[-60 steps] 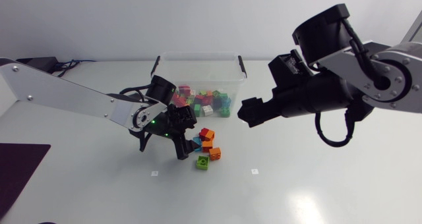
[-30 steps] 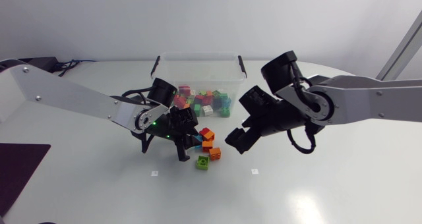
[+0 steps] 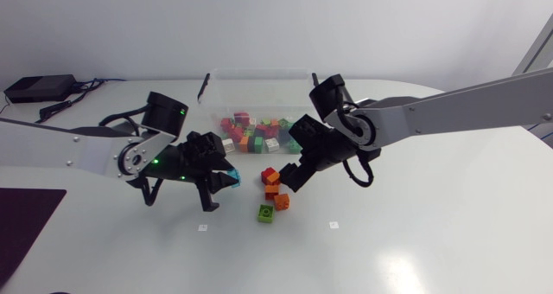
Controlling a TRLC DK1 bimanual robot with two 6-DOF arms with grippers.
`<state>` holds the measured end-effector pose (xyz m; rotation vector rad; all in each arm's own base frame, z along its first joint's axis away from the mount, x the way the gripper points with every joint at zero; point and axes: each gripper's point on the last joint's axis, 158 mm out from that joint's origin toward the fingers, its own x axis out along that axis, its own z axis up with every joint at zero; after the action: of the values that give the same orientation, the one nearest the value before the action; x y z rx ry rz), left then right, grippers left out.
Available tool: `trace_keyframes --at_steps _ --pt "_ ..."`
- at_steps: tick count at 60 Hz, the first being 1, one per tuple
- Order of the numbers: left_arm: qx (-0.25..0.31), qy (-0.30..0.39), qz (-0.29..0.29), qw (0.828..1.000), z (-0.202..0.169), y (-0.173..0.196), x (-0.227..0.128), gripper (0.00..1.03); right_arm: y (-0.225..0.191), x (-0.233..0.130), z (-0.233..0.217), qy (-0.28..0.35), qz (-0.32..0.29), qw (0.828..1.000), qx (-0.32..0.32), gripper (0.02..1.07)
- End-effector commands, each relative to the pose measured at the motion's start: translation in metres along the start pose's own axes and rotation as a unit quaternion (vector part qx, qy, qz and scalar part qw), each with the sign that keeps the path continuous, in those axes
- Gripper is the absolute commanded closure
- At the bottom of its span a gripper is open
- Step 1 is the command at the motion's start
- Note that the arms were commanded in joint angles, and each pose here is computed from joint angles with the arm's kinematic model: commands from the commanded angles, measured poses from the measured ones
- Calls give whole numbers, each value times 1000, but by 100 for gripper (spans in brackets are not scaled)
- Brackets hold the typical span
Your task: Place the duplo bricks in the container
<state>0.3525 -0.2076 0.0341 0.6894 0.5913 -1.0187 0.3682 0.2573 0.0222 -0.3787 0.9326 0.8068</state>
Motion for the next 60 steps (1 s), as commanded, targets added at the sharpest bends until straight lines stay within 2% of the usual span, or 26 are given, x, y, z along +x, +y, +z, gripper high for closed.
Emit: trace_keyframes --at_steps 1,17,34,48,52,60 --pt "2 -12 12 1000 1 2 -19 76 6 10 4 10 4 1000 8 7" --pt "-30 -59 76 995 20 34 -71 76 12 24 13 19 1 1000 9 7" --pt "-55 -92 111 988 27 53 -110 76 15 45 8 58 -9 998 9 7" --pt "-72 -111 126 983 36 66 -124 76 9 57 6 74 -17 997 17 21" --pt "-71 -113 127 983 37 67 -125 76 7 59 7 74 -20 997 17 22" --pt "-69 -116 127 983 40 67 -125 76 4 65 6 81 -24 996 22 32"
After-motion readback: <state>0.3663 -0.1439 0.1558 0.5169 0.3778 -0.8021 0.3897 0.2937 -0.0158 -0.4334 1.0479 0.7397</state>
